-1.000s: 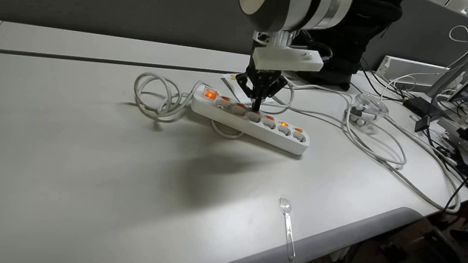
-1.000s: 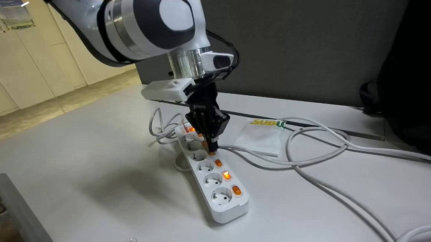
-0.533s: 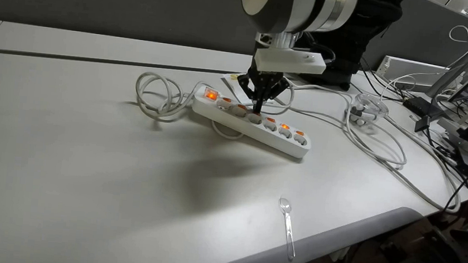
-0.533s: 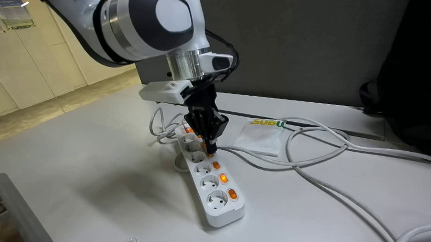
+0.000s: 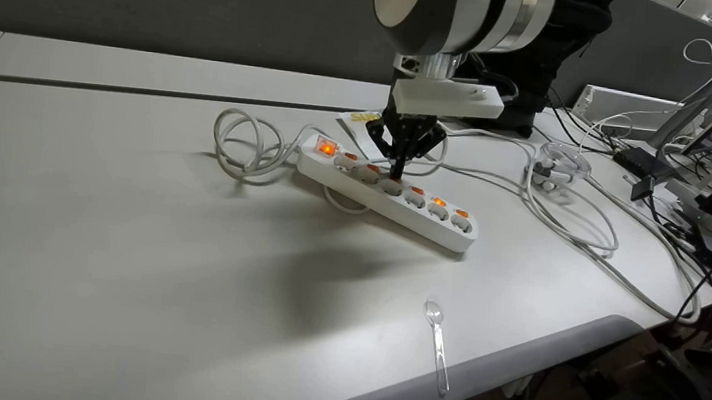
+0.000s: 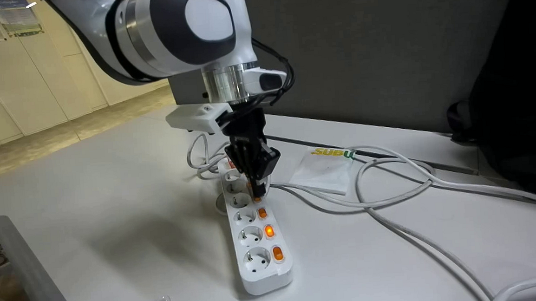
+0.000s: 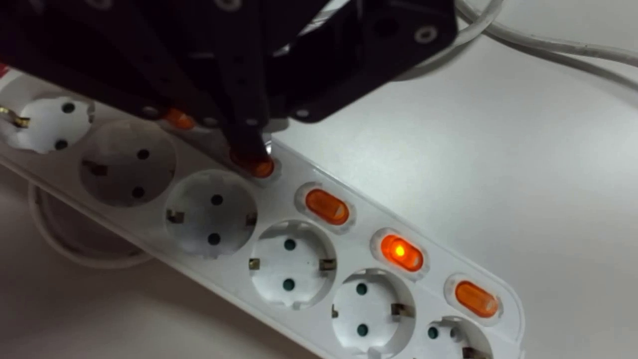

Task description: Turn on the switch in the middle

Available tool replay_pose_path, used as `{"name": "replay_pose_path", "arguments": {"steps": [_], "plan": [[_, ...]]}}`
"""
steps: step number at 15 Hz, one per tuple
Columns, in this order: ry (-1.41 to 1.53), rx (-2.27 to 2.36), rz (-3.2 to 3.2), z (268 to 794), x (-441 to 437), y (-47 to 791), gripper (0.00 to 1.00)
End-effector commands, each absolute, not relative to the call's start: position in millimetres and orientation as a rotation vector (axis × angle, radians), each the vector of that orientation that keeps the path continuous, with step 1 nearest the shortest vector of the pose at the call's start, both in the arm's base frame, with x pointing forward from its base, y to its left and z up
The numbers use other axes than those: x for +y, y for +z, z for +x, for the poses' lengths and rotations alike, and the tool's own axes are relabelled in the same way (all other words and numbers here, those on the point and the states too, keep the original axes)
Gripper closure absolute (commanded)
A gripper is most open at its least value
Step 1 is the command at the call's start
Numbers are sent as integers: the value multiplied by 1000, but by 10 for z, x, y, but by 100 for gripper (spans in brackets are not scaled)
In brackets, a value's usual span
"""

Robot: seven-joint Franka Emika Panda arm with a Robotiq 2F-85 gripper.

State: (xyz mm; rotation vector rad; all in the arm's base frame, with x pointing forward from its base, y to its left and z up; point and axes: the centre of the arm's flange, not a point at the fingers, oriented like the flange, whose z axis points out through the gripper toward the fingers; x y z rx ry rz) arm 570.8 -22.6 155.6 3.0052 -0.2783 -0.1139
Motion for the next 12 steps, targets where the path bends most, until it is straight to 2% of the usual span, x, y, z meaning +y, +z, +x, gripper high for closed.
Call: {"name": "replay_pose_path", "arguments": {"steps": [1, 12], "plan": [[-146, -336, 2989, 5472, -230, 1533, 100], [-106, -367, 2978, 5302, -258, 1651, 100]]}}
